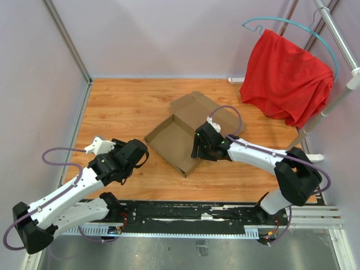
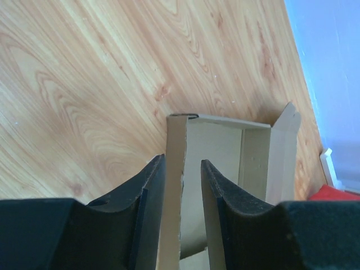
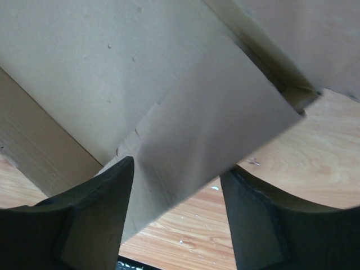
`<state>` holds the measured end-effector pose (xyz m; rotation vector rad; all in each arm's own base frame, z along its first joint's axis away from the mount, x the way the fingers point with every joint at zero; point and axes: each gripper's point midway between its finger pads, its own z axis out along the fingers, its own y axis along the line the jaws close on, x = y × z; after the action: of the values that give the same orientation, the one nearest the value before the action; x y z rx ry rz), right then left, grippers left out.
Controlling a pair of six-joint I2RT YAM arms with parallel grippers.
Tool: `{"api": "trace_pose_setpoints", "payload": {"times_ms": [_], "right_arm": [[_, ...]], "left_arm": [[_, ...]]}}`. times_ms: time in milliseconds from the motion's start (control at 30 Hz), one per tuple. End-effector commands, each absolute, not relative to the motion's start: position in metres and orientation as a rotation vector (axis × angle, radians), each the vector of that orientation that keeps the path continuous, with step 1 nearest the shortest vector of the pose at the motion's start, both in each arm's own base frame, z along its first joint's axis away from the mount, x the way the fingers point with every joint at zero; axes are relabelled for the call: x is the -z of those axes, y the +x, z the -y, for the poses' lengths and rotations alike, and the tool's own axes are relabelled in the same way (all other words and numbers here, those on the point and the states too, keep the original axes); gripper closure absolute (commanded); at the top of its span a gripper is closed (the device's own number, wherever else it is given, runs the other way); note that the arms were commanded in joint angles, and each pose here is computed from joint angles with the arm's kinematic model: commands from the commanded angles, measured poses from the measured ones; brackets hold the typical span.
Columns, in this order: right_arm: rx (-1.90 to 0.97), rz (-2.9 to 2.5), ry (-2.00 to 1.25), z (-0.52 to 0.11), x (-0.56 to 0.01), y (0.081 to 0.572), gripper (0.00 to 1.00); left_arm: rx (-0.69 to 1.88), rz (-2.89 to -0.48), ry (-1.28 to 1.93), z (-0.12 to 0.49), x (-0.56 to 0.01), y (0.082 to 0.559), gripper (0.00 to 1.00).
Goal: Fold the paper box
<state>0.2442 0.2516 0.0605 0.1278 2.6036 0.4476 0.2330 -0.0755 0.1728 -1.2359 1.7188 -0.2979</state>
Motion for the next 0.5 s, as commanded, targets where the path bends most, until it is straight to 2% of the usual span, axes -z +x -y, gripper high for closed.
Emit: {"api": "trace_pose_setpoints", "payload": {"times_ms": [0, 33, 100, 167, 367, 467], "right_arm": [[-0.440, -2.629, 0.058, -0.274, -0.061, 0.246, 0.40], [-0.402, -2.642, 0.026, -0.272, -0.058, 0.246, 0.45], [-0.300, -2.661, -0.039, -0.265, -0.054, 0.248, 0.66], [-0.201, -2.664, -0.139, -0.256, -0.052, 0.253, 0.76], [0.319, -2.622, -0.508, -0.199, -0.058, 0.269, 0.81], [0.487, -2.587, -0.618, -0.180, -0.065, 0.275, 0.76]], "left_arm": [[0.220, -1.647, -1.176, 0.058, -0.189, 0.234, 0.63], [0.219, -1.649, -1.168, 0.058, -0.189, 0.235, 0.63], [0.215, -1.663, -1.135, 0.062, -0.191, 0.237, 0.63], [0.203, -1.686, -1.076, 0.067, -0.192, 0.241, 0.63], [0.109, -1.801, -0.890, 0.081, -0.184, 0.250, 0.65], [0.097, -1.864, -0.805, 0.092, -0.174, 0.254, 0.66]]}}
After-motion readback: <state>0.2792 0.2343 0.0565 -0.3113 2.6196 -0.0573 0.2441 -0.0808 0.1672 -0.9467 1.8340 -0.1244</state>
